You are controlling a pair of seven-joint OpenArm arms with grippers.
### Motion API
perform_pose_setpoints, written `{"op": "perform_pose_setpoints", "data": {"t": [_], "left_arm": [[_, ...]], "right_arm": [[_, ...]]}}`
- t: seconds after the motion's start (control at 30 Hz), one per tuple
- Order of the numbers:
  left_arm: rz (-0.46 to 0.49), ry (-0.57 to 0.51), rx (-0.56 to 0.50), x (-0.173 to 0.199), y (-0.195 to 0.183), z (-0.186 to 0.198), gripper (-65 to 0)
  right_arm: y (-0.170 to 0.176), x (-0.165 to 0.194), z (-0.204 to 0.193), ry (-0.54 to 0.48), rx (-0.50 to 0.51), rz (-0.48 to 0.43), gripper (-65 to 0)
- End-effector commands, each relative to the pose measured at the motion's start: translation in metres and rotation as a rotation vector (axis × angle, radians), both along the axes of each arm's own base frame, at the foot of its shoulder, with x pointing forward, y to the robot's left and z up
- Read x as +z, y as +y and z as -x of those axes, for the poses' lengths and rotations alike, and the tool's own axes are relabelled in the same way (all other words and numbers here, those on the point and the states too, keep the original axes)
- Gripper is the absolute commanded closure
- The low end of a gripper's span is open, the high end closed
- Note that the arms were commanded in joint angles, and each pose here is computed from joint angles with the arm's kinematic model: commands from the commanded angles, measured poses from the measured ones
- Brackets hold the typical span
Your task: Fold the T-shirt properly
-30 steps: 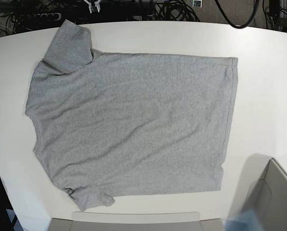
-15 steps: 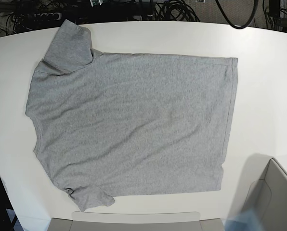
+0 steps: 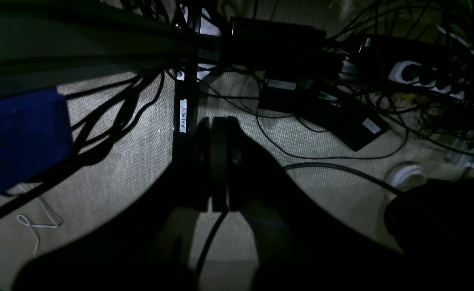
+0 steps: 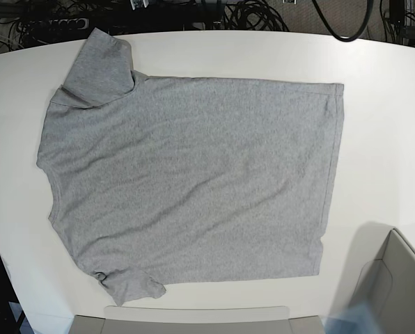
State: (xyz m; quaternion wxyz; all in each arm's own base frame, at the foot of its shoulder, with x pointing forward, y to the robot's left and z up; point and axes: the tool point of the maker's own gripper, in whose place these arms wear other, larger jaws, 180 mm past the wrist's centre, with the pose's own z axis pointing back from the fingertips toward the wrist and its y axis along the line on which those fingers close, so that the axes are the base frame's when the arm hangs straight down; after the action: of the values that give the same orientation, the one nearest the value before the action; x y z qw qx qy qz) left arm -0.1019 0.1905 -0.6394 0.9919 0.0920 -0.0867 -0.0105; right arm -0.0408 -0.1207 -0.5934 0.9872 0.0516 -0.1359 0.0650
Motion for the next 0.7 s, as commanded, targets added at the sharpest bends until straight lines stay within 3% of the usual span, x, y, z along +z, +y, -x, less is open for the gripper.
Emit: {"op": "perform_pose_setpoints", "data": {"t": [0.0, 0.27, 0.4, 0.67], "left_arm": [[-0.007, 0.011, 0.002, 0.002, 0.003, 0.008, -1.2], [-0.007, -0.036, -0.002, 0.0, 0.003, -0.012, -1.2], [-0.006, -0.235, -0.044, 0.014, 0.0, -0.036, -1.2], [0.003, -0.531, -0.123, 0.062, -0.009, -0.028, -1.2]], "right_arm": [[0.0, 0.0, 0.005, 0.005, -0.001, -0.004, -0.3], [-0.004, -0.012, 0.007, 0.041, -0.001, 0.008, -0.3], [-0.004, -0.012, 0.006, 0.036, -0.001, 0.008, -0.3], [0.004, 0.012, -0.006, -0.138, -0.014, -0.031, -0.3]]}}
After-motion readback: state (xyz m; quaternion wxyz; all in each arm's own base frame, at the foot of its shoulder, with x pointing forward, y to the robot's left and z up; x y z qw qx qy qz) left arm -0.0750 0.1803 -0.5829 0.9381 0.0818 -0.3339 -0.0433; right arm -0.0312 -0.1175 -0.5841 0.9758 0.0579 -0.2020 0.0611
